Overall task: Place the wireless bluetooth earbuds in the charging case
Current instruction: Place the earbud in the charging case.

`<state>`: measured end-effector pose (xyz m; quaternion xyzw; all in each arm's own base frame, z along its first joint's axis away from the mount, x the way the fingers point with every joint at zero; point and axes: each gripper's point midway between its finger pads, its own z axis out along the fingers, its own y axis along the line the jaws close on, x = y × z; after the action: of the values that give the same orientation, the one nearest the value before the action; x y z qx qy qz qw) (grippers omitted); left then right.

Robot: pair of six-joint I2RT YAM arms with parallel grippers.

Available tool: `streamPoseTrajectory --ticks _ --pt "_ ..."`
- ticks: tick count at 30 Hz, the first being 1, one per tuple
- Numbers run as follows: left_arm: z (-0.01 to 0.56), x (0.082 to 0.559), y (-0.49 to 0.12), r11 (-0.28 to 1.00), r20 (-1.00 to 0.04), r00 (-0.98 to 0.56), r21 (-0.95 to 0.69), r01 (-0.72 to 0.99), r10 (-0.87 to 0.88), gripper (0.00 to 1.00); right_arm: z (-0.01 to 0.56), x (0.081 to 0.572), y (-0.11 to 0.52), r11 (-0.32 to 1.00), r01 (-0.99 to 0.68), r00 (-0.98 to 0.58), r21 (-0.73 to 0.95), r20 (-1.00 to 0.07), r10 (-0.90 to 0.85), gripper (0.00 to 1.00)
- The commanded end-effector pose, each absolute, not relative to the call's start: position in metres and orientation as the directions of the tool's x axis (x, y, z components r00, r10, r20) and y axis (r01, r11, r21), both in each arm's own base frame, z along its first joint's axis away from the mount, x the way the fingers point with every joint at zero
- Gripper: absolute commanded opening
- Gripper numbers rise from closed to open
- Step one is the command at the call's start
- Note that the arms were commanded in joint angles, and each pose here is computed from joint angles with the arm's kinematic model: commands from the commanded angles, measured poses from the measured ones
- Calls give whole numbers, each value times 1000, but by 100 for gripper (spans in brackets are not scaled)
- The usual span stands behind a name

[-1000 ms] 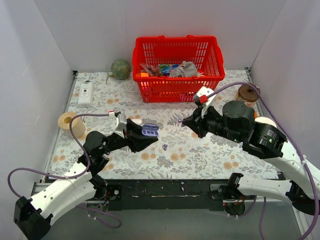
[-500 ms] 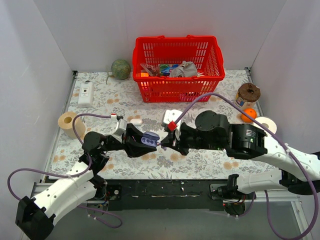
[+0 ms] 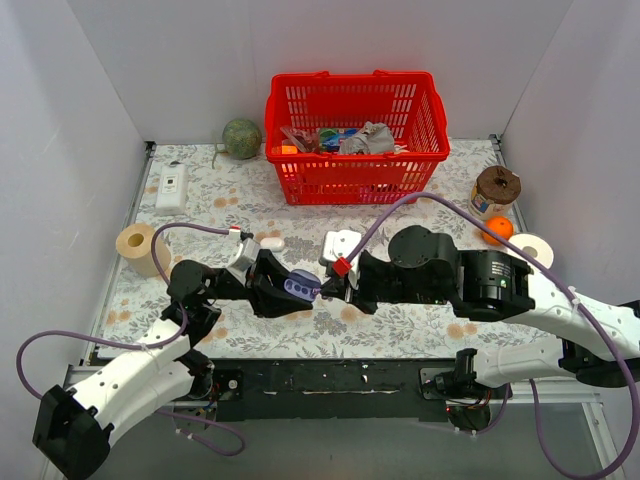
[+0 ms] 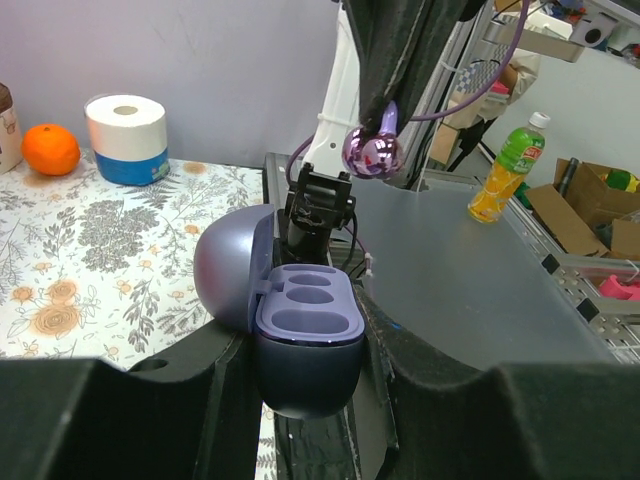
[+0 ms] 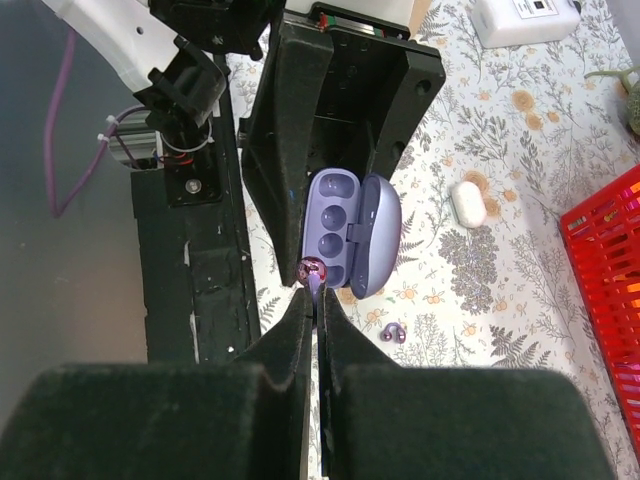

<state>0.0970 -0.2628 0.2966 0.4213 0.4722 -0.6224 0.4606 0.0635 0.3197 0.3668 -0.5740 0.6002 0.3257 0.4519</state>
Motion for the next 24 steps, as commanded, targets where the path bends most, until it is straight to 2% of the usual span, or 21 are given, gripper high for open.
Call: streamPoseTrajectory --ticks 1,24 --pt "314 89 -259 -157 -963 -182 -152 976 -199 0 369 66 327 125 -980 100 -157 -920 -380 1" --pt "325 86 -257 -163 -963 -168 -135 977 -212 0 359 69 346 126 -978 108 -163 -927 -359 1"
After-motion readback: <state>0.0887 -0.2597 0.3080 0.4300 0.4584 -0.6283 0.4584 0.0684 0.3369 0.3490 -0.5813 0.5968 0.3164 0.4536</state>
